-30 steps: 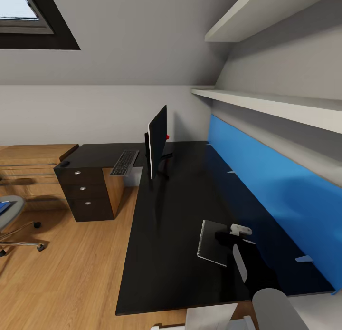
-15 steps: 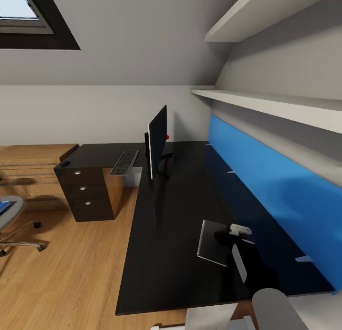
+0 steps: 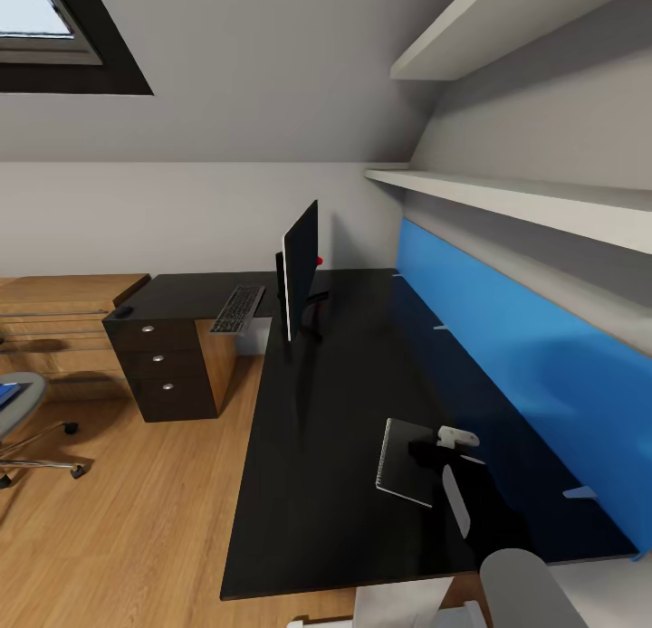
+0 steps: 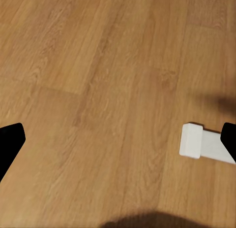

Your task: In the bedroom, organize the workspace by keeping the computer under the desk, ensuring the monitor is on the desk, placing the keyboard on the desk next to the monitor, placing the mouse on the desk next to the keyboard, moving the folder from the swivel chair onto the desk next to the mouse, stacking the notebook on top of the folder with the pen on top of the notebook, and positioning the swivel chair next to the desk.

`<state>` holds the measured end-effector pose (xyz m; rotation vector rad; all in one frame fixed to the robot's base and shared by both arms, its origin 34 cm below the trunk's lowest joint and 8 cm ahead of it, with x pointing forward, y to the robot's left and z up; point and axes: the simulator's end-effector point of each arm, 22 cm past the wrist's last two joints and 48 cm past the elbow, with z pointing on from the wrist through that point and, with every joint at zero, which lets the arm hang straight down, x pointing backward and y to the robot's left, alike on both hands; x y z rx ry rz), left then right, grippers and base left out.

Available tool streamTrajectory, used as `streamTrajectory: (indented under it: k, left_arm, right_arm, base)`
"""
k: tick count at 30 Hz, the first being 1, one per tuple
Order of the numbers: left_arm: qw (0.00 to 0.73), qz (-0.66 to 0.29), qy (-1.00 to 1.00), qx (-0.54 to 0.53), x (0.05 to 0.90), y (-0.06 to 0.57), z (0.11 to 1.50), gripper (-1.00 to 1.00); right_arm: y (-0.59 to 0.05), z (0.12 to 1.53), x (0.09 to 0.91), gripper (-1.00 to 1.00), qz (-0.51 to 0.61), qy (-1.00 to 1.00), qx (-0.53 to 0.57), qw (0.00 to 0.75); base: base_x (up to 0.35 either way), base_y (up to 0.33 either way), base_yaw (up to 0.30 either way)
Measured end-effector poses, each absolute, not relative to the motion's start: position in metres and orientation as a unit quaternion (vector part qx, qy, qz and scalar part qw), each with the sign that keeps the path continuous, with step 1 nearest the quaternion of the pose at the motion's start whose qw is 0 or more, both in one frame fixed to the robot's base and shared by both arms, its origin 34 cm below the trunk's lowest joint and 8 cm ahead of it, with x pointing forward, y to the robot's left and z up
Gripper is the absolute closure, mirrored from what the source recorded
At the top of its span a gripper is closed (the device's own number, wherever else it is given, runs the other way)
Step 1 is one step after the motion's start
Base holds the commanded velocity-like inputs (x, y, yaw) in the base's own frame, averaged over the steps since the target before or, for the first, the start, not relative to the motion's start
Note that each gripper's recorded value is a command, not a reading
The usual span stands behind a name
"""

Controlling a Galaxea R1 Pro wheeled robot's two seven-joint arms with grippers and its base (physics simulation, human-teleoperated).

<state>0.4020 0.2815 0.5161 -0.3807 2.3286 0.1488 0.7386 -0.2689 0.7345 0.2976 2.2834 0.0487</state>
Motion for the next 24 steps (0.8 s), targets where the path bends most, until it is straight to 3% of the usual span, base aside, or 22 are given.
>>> streamTrajectory:
  k: [10,24]
  left_arm:
    - [0.378,0.059,0.912,-0.149,0.402,0.282,0.516,-1.00]
    - [0.378,0.059,0.912,-0.150,0.402,0.282,0.516,-1.00]
  right_arm:
    - [-0.256,0.734,0.740,-1.00,0.022,0.908,0.099,0.406]
    - [-0.251,0.735,0.740,-1.00,0.019,0.909,0.087,0.406]
  base:
    - [-0.039,0.008,0.000]
    - [-0.114,0.120,0.000]
